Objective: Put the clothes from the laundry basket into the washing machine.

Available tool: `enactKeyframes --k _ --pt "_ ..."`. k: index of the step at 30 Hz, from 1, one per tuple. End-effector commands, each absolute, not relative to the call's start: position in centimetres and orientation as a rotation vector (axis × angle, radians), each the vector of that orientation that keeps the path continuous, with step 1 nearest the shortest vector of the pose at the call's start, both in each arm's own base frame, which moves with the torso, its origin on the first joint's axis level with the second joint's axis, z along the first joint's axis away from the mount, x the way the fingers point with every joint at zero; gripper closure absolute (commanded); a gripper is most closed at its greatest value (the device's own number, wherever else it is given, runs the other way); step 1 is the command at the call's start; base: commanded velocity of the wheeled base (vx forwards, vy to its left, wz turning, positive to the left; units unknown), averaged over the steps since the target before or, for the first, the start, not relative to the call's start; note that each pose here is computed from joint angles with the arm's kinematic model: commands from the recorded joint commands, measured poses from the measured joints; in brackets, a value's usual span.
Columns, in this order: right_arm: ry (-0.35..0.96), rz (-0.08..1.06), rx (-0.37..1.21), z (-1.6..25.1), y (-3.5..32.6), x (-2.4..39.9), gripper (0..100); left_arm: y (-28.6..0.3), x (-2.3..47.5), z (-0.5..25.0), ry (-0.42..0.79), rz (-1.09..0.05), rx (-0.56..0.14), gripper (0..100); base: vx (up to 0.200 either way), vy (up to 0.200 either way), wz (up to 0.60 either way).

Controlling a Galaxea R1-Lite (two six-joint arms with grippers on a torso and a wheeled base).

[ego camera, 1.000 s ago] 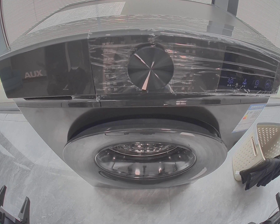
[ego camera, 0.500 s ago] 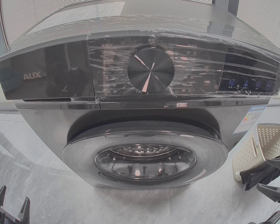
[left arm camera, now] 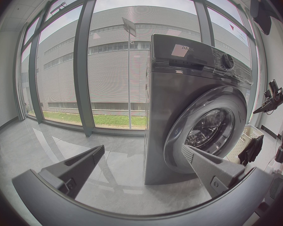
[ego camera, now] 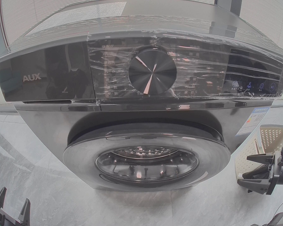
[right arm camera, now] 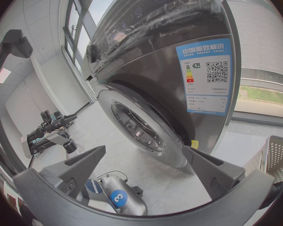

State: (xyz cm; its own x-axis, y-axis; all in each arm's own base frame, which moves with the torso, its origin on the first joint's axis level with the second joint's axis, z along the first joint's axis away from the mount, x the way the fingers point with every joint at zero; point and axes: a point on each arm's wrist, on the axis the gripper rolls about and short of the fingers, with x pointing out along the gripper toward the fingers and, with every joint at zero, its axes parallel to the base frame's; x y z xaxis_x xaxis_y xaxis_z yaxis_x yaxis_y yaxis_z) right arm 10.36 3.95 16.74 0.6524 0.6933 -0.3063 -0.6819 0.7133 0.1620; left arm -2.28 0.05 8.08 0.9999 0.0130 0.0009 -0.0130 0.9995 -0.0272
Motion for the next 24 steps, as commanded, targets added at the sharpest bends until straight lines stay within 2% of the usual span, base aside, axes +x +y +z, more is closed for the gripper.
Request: enactKeyframes --k 1,24 --pt "0.463 0.753 0.044 15.1 4.7 13.2 0 0.1 -2.3 7.6 -0.002 0.014 -0.028 0 0.000 0.000 0.00" --pt "0.512 0.774 0.038 14.4 6.1 15.9 0 0.1 -2.3 7.6 -0.002 0.014 -0.028 0 0.000 0.000 0.00"
